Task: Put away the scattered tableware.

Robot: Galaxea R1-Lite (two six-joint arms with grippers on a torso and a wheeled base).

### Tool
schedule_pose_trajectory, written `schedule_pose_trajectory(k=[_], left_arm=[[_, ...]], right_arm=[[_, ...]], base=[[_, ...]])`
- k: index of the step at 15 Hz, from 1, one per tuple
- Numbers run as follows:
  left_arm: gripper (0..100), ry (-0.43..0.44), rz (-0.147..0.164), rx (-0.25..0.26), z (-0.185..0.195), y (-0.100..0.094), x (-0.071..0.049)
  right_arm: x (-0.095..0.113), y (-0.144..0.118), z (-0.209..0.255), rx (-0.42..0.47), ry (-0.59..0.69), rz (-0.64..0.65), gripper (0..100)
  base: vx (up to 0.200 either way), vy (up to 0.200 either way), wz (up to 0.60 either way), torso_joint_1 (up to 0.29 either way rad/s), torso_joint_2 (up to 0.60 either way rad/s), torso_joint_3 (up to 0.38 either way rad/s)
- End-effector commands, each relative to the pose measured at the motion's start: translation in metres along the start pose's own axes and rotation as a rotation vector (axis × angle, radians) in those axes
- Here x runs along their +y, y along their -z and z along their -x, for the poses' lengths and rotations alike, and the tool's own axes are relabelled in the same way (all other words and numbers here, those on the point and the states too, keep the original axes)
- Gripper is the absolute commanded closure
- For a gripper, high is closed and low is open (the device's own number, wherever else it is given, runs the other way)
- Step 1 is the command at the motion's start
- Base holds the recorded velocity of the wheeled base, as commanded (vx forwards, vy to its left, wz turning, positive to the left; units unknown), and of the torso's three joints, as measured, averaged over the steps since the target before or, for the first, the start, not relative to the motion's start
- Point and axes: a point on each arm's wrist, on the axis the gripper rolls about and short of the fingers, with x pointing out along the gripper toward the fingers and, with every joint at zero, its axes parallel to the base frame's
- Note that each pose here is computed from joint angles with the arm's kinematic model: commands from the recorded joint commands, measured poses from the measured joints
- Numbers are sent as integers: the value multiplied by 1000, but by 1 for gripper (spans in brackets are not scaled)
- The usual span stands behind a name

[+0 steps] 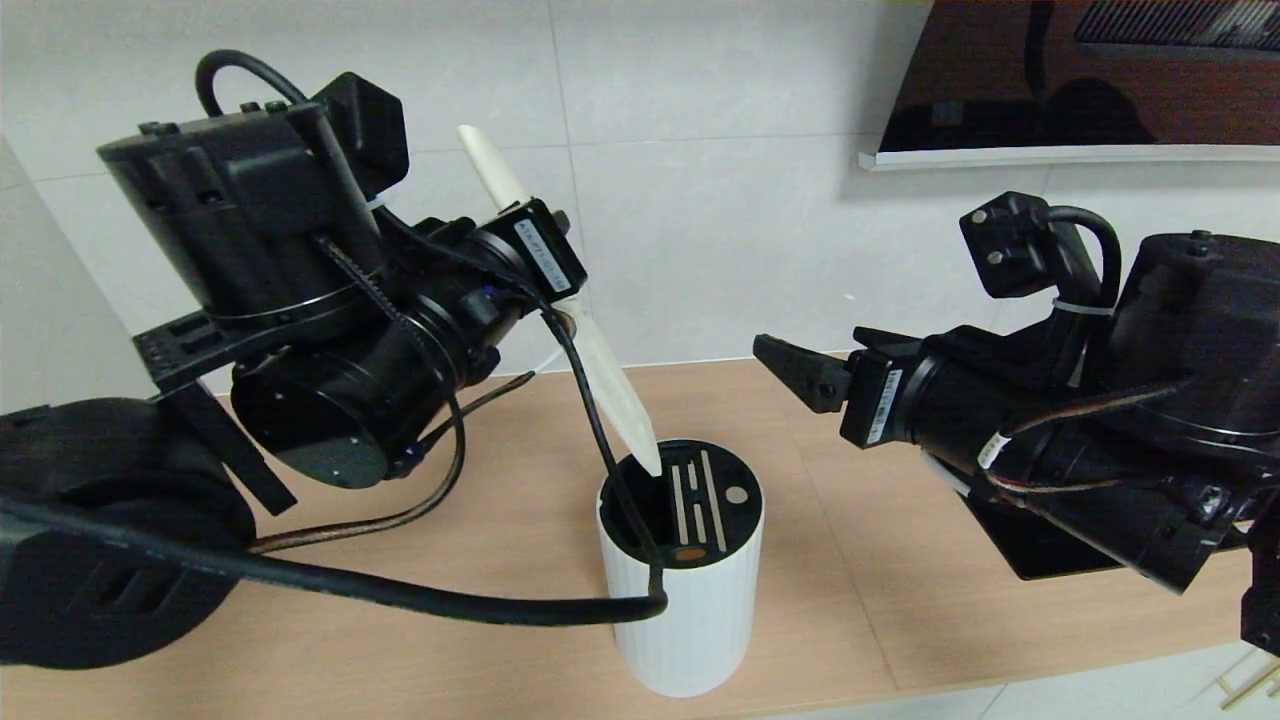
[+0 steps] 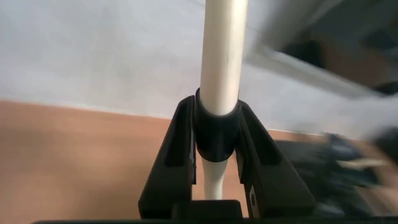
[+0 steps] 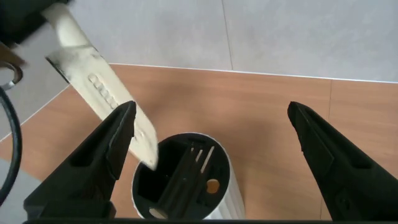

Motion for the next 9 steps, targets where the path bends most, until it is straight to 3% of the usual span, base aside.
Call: schedule_pose_trajectory(k=[1,3,5,7,9], left_arm=[[100,-17,-73,-3,11,7,-20],[100,-43,-102,-2,18,14,-28],[100,-38,-124,-16,20,19,-29],[100,-41,-172,-49,16,32,-29],[100,-32,-189,-73,12,42,-30]], right_arm=[[-1,2,-1,5,4,2,0],[-2,1,-2,2,9,1,0],[-3,1,-2,3,13,2,0],[-3,0,-1,0,12,3,0],[-3,0,-1,0,12,3,0]], base=[[0,0,0,0,0,0],[0,0,0,0,0,0],[0,0,0,0,0,0],[0,0,0,0,0,0],[0,0,0,0,0,0]])
